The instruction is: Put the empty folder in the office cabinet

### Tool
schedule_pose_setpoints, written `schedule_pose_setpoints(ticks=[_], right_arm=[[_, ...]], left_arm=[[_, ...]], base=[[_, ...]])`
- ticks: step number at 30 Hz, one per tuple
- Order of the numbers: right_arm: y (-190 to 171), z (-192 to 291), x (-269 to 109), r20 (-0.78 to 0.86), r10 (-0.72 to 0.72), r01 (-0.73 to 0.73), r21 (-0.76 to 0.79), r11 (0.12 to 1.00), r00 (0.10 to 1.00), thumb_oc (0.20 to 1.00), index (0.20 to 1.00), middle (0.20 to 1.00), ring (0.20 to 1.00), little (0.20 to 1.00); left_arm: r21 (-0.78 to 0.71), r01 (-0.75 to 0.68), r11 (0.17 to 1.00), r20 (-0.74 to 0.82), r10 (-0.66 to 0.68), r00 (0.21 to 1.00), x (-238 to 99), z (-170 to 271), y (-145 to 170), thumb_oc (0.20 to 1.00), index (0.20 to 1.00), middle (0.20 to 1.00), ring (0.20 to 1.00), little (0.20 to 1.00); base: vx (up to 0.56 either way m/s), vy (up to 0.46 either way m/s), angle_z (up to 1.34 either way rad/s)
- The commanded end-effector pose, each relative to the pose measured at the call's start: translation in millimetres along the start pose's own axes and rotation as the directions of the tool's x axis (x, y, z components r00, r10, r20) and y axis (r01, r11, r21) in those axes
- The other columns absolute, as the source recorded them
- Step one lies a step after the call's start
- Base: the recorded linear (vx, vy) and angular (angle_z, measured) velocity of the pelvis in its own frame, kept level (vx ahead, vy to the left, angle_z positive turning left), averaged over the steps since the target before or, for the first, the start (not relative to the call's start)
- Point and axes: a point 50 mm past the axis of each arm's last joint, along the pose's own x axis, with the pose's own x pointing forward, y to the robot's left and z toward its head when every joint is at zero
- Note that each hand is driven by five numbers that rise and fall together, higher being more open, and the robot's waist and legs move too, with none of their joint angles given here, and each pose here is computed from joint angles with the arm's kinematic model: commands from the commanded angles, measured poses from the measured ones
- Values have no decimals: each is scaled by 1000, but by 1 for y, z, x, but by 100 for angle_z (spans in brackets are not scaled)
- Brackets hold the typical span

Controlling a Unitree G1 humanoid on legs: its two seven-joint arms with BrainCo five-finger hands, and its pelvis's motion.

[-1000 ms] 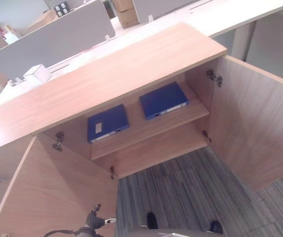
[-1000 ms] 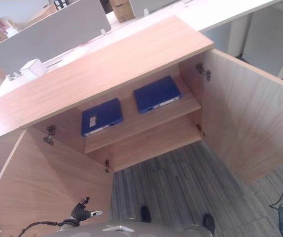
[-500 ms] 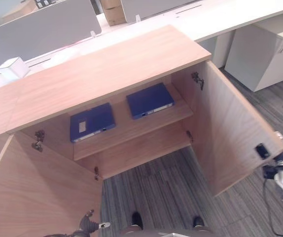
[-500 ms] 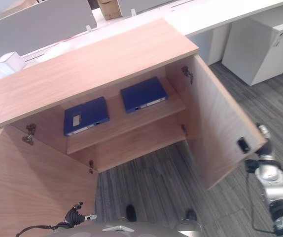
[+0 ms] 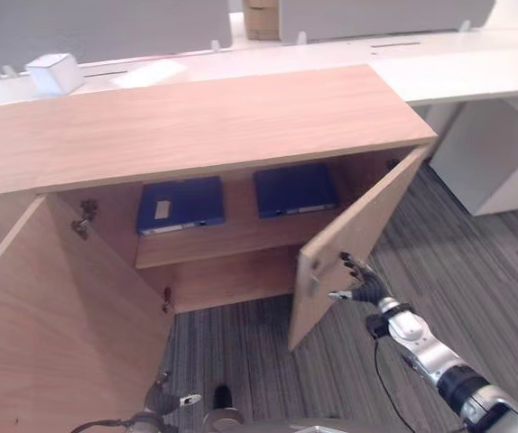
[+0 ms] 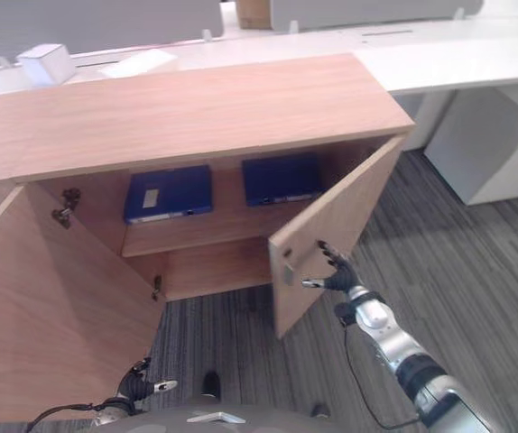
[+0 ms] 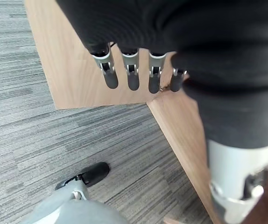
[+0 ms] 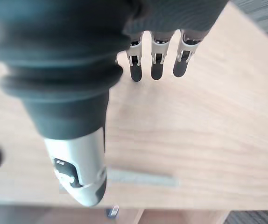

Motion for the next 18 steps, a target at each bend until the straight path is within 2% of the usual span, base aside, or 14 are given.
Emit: schedule_pose_setpoints(ticks=[1, 6, 11, 14, 17, 18], right_arm=[[-9, 24, 16, 92, -20, 28, -82, 996, 996, 1000, 1000, 1000, 1000, 1000], [-22, 31, 36, 52, -128, 132, -71, 989, 990, 1000, 1000, 1000, 1000, 1000], [-41, -22, 20, -215, -299, 303, -13, 953, 930, 1000, 1000, 1000, 1000, 1000], [-33, -47, 5, -301, -282, 290, -19, 957, 911, 1000, 1000, 1000, 1000, 1000], [-5, -82, -25, -383, -185, 188, -29, 982, 905, 1000, 1000, 1000, 1000, 1000], [-5, -82, -25, -383, -185, 188, -29, 982, 905, 1000, 1000, 1000, 1000, 1000]], left_arm=[[26, -56, 998, 57, 54, 997, 6, 18, 20, 1000, 1000, 1000, 1000, 1000], [32, -102, 994, 92, 99, 991, 4, 27, 39, 1000, 1000, 1000, 1000, 1000], [43, -250, 967, 138, 242, 960, 1, 47, 84, 1000, 1000, 1000, 1000, 1000], [62, -391, 918, 179, 376, 909, -8, 63, 126, 1000, 1000, 1000, 1000, 1000], [20, -560, 828, 100, 556, 825, -37, 46, 182, 1000, 1000, 1000, 1000, 1000], [20, -560, 828, 100, 556, 825, -37, 45, 182, 1000, 1000, 1000, 1000, 1000]], base=[[38, 66, 38], [27, 60, 22], [22, 11, 28], [17, -54, 6], [-4, -116, -4], [-38, -114, -10]])
